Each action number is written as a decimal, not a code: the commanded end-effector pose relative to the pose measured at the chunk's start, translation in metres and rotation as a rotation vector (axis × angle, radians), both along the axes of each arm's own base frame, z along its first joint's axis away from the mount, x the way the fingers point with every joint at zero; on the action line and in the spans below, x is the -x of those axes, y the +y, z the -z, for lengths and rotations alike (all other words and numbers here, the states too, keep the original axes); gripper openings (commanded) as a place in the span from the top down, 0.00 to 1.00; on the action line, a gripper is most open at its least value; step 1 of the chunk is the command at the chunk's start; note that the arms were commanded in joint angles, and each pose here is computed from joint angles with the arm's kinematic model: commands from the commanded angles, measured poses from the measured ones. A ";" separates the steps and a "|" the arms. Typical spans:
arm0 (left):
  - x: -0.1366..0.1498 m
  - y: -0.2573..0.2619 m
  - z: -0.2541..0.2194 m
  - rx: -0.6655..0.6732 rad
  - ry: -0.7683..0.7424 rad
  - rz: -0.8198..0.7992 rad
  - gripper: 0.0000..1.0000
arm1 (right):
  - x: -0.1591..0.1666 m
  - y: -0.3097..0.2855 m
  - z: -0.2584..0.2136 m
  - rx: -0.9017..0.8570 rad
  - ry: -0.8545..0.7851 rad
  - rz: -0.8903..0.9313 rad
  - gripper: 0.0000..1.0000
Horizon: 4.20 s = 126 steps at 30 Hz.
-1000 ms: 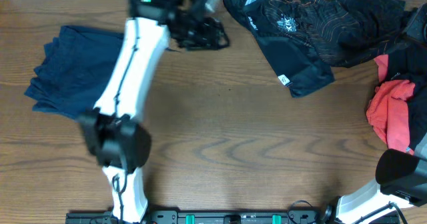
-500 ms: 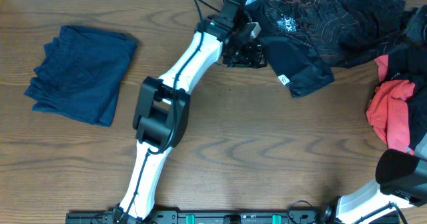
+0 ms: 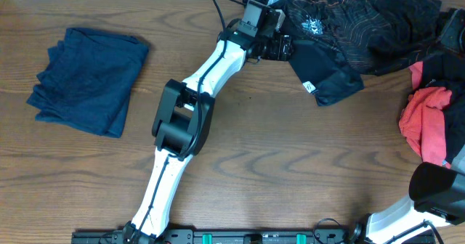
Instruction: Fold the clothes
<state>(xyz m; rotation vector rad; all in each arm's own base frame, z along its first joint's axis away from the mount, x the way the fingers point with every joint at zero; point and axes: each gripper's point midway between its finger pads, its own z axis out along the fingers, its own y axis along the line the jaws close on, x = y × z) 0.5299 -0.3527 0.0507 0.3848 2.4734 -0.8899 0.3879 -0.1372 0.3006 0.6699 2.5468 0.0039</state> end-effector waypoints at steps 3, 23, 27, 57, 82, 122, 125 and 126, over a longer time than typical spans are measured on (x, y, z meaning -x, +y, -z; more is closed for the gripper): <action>-0.027 0.013 0.028 0.000 -0.049 -0.059 0.18 | 0.004 0.003 -0.005 0.014 -0.002 -0.017 0.99; -0.017 -0.050 0.061 0.099 -0.089 -0.060 0.20 | 0.005 0.004 -0.005 0.006 0.000 -0.021 0.99; -0.020 -0.049 0.066 0.051 -0.104 -0.139 0.23 | 0.007 0.005 -0.004 0.002 0.009 -0.021 0.99; -0.027 -0.028 0.111 -0.078 -0.107 -0.321 0.94 | 0.011 0.014 -0.002 -0.041 0.022 -0.040 0.99; 0.051 0.220 -0.185 -0.166 0.092 -0.340 0.94 | 0.018 0.017 0.000 -0.049 0.048 -0.046 0.99; 0.215 0.344 -0.435 0.086 -0.421 -0.624 0.94 | 0.069 0.043 -0.149 0.020 -0.486 -0.092 0.99; 0.175 0.334 -0.400 0.080 -0.314 -0.551 0.94 | 0.036 0.048 -0.113 -0.035 -0.378 -0.144 0.99; 0.162 0.330 -0.389 0.075 -0.288 -0.528 0.94 | 0.026 0.050 -0.103 -0.045 -0.354 -0.160 0.99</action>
